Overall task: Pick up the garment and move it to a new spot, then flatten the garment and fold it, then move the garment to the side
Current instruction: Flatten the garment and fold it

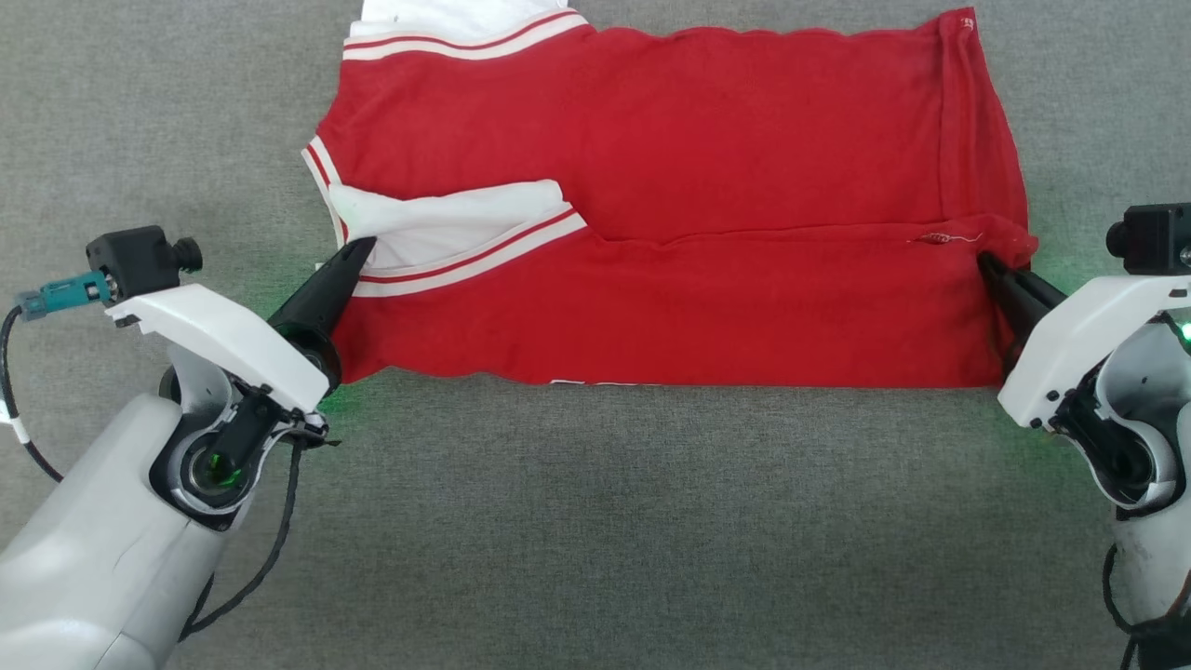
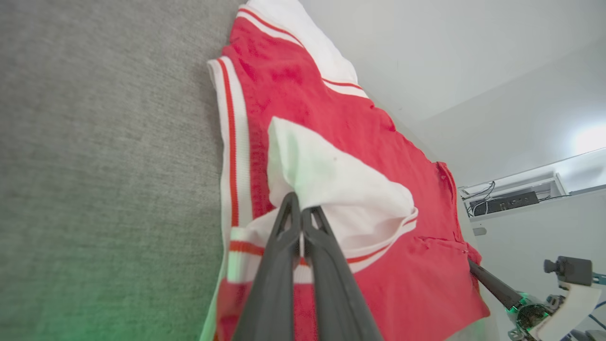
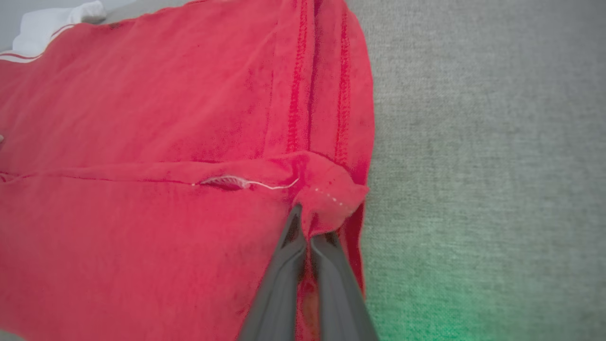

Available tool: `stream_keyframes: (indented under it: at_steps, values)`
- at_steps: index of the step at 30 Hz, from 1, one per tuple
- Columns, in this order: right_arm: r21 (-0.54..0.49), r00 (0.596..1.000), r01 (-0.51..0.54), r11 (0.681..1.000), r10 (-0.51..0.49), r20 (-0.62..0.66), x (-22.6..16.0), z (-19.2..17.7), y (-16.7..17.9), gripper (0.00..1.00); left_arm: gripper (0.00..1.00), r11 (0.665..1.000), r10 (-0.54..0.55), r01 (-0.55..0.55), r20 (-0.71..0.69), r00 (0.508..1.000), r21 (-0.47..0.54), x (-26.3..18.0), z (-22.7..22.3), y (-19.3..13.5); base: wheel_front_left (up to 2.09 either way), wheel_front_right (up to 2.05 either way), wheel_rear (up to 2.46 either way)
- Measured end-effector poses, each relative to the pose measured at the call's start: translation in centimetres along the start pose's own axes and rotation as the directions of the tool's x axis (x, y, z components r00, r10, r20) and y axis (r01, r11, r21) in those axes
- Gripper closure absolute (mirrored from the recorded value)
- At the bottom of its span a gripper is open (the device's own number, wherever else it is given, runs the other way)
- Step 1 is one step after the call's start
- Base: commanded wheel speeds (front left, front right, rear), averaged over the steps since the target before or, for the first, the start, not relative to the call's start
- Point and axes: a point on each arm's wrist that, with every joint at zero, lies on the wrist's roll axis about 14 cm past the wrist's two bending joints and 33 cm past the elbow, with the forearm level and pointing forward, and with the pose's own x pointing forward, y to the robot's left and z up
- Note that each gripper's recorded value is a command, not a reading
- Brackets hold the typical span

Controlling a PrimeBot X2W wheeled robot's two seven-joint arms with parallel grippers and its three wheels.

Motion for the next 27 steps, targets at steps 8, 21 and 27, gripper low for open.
stream_keyframes:
  at_steps: [8, 21, 27]
  values:
    - [-0.073, 0.994, -0.019, 0.997, 0.026, 0.102, -0.9, 2.5, 1.0, 0.0, 0.0, 0.969, -0.045, 0.038, 0.022, 0.999, 0.246, -1.6, 2.5, -1.6, 0.0, 0.0, 0.0]
    - [-0.162, 0.933, 0.028, 0.986, 0.032, 0.358, -6.1, 7.4, 2.2, 0.0, 0.0, 0.808, 0.144, 0.054, -0.286, 0.947, 0.587, -5.7, 2.3, -0.7, 0.0, 0.0, 0.0]
    - [-0.131, 0.934, 0.047, 0.99, 0.003, 0.357, -6.5, 6.6, 1.5, 0.0, 0.0, 0.853, 0.269, 0.016, -0.466, 0.843, 0.522, -5.6, -1.7, 1.5, 0.0, 0.0, 0.0]
